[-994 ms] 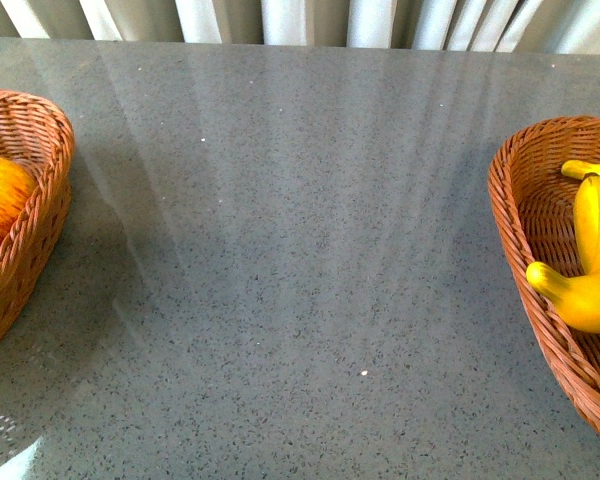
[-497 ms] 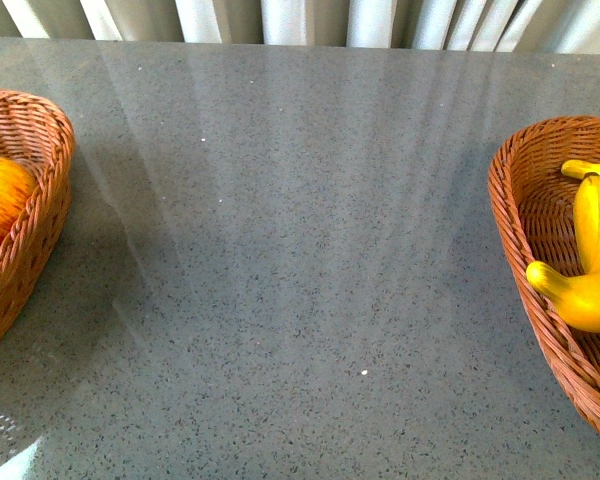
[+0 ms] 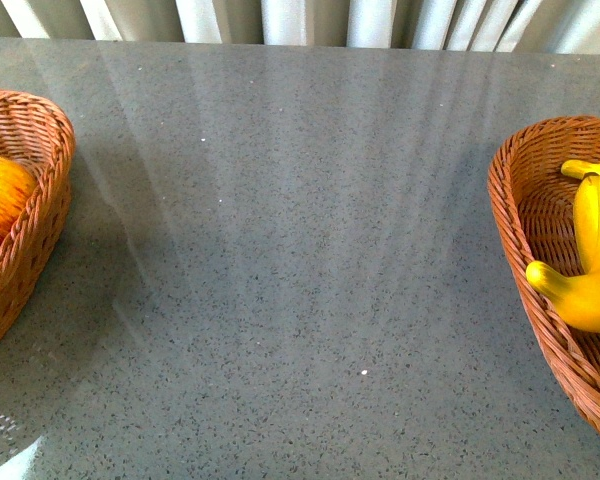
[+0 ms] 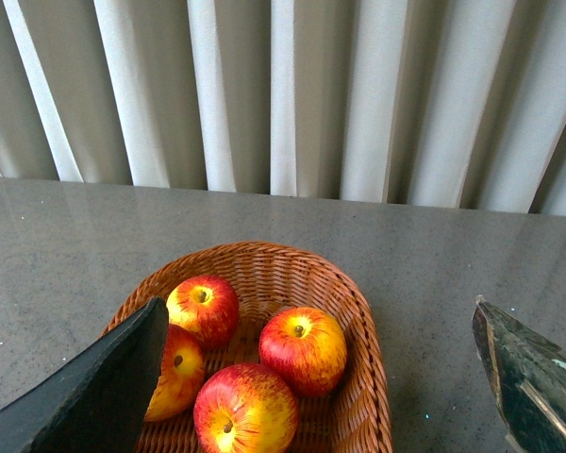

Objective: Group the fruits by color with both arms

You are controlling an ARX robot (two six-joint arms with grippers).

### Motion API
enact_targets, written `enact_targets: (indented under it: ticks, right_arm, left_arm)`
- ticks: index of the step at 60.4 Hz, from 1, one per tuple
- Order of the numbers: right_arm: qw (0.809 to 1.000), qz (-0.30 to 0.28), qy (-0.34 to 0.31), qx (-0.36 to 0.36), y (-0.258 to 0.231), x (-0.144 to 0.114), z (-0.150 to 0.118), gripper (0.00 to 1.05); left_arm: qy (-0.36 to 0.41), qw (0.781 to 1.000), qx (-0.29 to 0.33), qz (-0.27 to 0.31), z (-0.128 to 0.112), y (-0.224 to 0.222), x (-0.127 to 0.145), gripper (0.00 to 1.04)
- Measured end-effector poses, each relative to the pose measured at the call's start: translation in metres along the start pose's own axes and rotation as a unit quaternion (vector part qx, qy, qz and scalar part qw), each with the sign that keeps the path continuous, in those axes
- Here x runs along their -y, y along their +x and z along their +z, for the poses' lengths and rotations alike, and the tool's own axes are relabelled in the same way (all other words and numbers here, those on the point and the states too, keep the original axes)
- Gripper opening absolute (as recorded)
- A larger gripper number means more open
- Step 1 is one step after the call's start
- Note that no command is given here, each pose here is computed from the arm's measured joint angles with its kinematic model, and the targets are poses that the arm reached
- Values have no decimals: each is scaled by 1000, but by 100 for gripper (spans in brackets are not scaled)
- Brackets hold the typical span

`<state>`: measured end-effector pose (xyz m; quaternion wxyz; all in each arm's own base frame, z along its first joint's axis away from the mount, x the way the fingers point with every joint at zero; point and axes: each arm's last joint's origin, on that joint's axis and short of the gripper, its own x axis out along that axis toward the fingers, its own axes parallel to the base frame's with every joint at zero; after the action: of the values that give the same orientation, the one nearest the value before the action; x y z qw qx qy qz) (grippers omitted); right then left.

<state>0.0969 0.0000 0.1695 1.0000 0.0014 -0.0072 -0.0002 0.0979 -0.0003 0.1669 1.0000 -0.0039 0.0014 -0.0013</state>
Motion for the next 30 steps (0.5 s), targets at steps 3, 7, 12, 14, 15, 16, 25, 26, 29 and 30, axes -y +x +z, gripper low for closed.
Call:
enact_targets:
  ticks: [3,7,12,14,15,16,25,26,29,30]
  right_arm:
    - [1000,0,0,0,0,0,0,96]
    - [1000,0,0,0,0,0,0,96]
    - [1000,0,0,0,0,0,0,96]
    - [1000,0,0,0,0,0,0,96]
    - [1000,0,0,0,0,0,0,96]
    - [1000,0,0,0,0,0,0,96]
    - [1000,0,0,0,0,0,0,96]
    - [1000,0,0,0,0,0,0,96]
    - [1000,0,0,0,0,0,0,96]
    - [1000,0,0,0,0,0,0,96]
  left_arm:
    - [0,1000,0,0,0,0,0,96]
    - [0,1000,0,0,0,0,0,96]
    - [0,1000,0,0,0,0,0,96]
    - [0,1000,0,0,0,0,0,96]
    - [0,1000,0,0,0,0,0,96]
    - [0,1000,0,0,0,0,0,96]
    - [0,1000,0,0,0,0,0,96]
    - [0,1000,0,0,0,0,0,96]
    - [0,1000,0,0,0,0,0,96]
    - [0,1000,0,0,0,0,0,96]
